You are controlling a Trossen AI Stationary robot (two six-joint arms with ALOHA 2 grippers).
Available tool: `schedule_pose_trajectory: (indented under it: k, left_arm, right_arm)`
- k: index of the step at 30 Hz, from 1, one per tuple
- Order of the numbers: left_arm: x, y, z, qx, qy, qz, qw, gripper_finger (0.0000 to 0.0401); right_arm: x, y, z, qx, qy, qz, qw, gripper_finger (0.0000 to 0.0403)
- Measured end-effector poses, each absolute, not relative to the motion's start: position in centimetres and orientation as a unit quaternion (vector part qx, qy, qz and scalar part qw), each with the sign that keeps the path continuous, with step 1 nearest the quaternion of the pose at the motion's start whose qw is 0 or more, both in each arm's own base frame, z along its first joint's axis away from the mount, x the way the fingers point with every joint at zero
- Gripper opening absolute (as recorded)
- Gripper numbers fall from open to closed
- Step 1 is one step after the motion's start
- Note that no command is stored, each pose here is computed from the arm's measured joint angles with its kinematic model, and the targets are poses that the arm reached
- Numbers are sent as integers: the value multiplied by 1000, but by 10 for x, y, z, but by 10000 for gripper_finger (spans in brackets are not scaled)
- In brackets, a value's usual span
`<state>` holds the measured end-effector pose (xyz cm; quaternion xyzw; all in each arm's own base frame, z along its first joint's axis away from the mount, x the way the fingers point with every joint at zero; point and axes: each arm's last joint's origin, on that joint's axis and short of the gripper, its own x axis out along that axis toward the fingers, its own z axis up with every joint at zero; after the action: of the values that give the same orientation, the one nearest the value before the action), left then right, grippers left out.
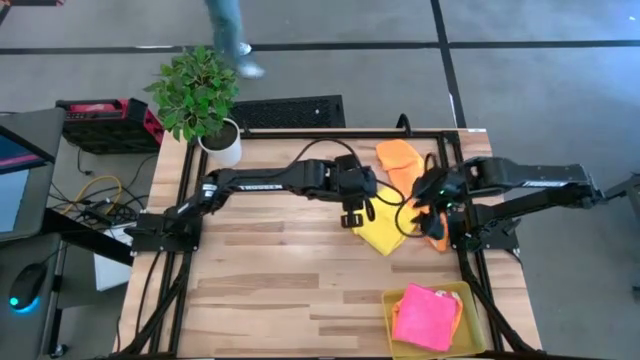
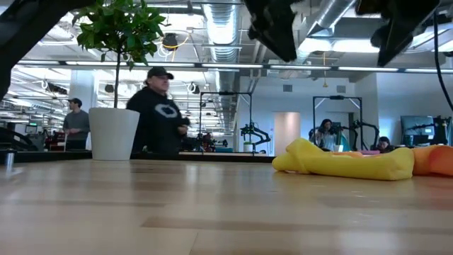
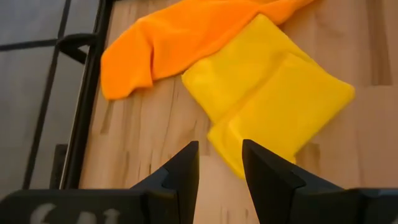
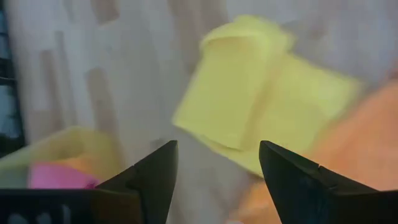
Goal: Fold microfiber towels
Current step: Fold the yellow microfiber cloth
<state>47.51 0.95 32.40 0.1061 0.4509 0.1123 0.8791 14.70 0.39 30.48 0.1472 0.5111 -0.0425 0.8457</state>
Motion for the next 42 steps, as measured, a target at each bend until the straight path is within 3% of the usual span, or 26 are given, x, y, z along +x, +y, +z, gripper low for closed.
schedule_pose_trajectory:
  k: [4, 11, 18, 26, 42]
  left_arm:
    - [461, -1, 342, 77, 445, 123, 884, 116]
    - [445, -17, 361, 69, 435, 139, 887, 116]
    - [442, -29, 362, 75, 436, 146, 885, 116]
    - [442, -35, 362, 77, 436, 140, 886, 116]
    - [440, -34, 361, 90, 446, 135, 880, 116]
  right_arm:
    - [160, 9, 277, 214, 489, -16, 845, 249]
    - [177, 19, 238, 307, 516, -79, 796, 249]
    - [198, 13, 206, 324, 569, -187, 732, 249]
    - [215, -5, 173, 303, 625, -220, 686, 249]
    - [227, -20, 150, 322, 660, -139, 664, 249]
